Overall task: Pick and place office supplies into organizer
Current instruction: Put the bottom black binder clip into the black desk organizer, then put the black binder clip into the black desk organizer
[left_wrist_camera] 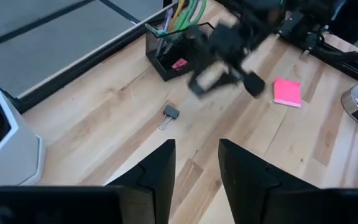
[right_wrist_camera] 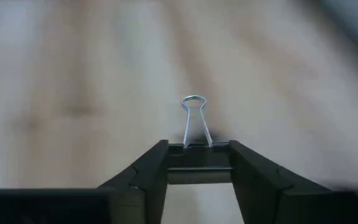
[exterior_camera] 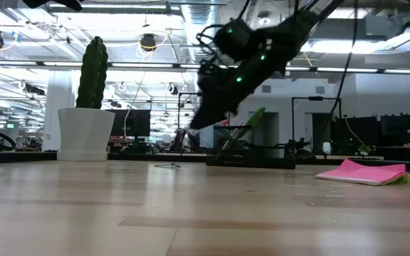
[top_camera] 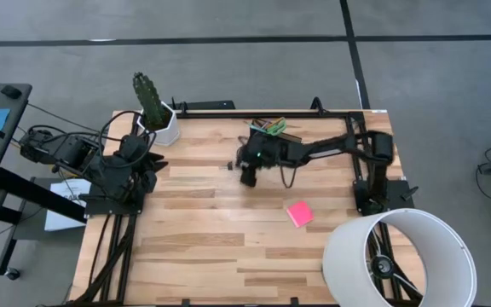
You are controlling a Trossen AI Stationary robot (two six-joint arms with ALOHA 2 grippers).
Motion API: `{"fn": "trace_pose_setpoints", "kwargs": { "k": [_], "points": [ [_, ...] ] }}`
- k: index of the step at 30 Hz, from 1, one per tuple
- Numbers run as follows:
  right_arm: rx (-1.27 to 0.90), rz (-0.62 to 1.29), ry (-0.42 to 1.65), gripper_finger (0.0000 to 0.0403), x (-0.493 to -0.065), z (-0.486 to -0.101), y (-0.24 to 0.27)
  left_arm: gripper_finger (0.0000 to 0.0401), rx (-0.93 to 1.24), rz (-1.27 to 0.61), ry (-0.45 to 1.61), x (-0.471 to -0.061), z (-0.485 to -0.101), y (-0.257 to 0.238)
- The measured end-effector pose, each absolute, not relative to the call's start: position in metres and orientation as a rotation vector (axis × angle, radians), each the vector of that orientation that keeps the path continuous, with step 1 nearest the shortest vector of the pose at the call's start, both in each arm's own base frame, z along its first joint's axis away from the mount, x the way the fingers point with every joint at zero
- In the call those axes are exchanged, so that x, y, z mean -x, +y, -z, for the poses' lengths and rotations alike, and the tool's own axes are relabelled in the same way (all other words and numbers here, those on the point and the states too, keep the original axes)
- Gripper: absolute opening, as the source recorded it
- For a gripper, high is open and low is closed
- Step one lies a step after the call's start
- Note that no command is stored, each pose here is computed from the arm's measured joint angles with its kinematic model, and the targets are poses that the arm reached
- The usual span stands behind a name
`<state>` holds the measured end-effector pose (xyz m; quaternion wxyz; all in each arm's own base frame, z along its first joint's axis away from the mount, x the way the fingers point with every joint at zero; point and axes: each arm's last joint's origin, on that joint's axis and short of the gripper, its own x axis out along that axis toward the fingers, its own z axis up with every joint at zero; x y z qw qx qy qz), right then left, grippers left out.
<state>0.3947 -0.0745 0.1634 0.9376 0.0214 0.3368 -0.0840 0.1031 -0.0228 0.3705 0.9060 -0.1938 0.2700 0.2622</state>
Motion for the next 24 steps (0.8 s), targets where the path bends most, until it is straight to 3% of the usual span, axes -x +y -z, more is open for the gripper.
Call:
{"fn": "trace_pose_setpoints", "kwargs": {
  "k": [6,13,24],
  "points": [
    [0.123,0.435,0.732,0.0156,-0.364,-0.208,-0.108,0.0114,0.36,-0.553,0.549,-0.103,-0.371,-0.022],
    [0.057,0.464,0.84,0.0134,-0.345,-0.203,-0.136,0.0114,0.359,-0.553,0.548,-0.103,-0.371,-0.022],
    [0.15,0.527,0.919,0.0234,-0.346,-0.19,-0.138,0.0114,0.362,-0.558,0.544,-0.103,-0.371,-0.022]
  ]
}}
